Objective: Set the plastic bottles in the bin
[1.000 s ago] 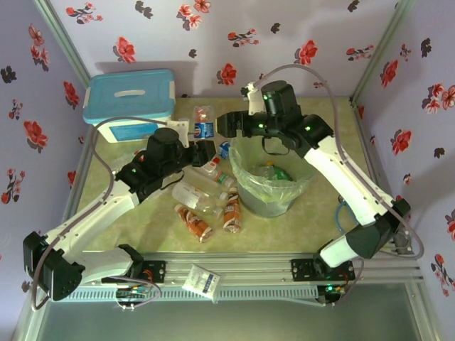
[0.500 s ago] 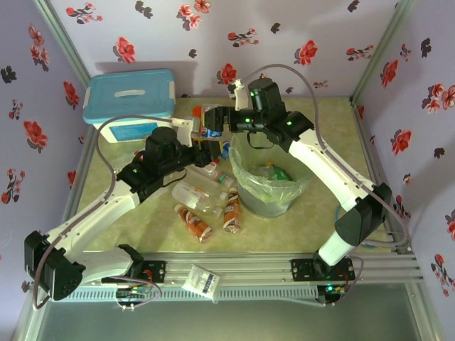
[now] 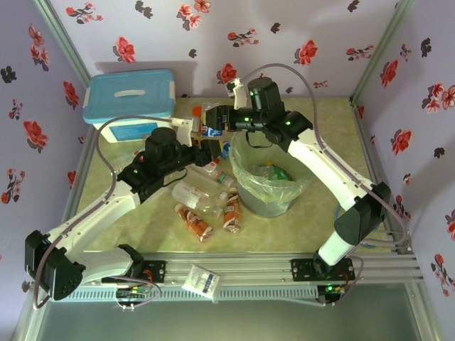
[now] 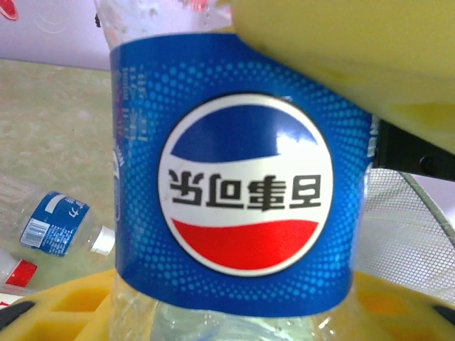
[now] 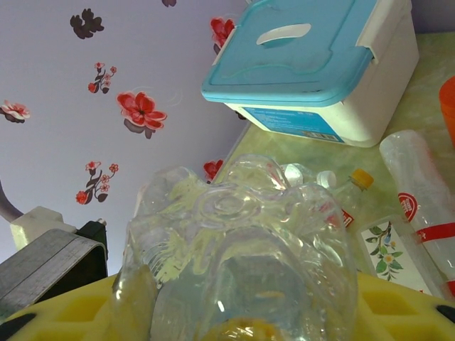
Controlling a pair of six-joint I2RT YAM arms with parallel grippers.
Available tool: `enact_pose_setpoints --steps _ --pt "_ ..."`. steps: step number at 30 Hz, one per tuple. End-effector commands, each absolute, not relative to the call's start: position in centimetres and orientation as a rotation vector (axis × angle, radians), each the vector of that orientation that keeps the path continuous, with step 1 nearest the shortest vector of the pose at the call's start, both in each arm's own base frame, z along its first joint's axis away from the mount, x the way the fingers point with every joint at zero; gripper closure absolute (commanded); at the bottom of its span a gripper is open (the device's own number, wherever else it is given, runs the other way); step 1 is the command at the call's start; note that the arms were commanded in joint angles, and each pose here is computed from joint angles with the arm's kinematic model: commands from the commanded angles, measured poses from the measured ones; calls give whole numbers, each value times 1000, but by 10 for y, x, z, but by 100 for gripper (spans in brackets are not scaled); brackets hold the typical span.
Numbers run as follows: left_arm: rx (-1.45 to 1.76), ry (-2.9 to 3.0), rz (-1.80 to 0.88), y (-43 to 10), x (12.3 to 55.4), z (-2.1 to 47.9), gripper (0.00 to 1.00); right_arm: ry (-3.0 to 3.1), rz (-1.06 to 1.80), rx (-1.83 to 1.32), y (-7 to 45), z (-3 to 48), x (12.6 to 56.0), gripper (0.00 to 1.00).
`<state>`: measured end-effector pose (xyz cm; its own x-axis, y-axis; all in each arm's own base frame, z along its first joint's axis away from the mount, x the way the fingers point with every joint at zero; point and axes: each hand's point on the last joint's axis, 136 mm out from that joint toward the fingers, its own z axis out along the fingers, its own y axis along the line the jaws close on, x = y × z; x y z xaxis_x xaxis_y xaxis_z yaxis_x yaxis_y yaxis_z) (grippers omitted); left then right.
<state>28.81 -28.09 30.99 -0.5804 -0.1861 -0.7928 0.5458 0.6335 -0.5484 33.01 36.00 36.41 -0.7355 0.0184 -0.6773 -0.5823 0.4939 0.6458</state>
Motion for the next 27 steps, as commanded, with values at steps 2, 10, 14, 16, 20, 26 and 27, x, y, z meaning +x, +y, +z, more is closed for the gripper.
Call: enact_pose_setpoints --steps 2,10,14,16,20,26,27 --pt "295 1938 -1044 -280 280 309 34 1987 1190 -422 344 405 341 48" --pt "172 2021 -1019 -257 269 278 0 1940 1082 -352 298 436 360 49" --pt "136 2062 -945 -239 265 265 0 1951 987 -309 266 438 366 49" --pt "112 2099 -869 -226 263 258 0 1982 898 -294 245 432 366 49" --pt "70 2167 -743 -202 262 244 0 2078 683 -272 202 413 359 49" --pt "21 2206 -647 -184 266 231 0 2198 452 -252 161 383 336 49" --pt "12 2219 -629 -181 267 228 0 2221 426 -250 157 376 333 49"
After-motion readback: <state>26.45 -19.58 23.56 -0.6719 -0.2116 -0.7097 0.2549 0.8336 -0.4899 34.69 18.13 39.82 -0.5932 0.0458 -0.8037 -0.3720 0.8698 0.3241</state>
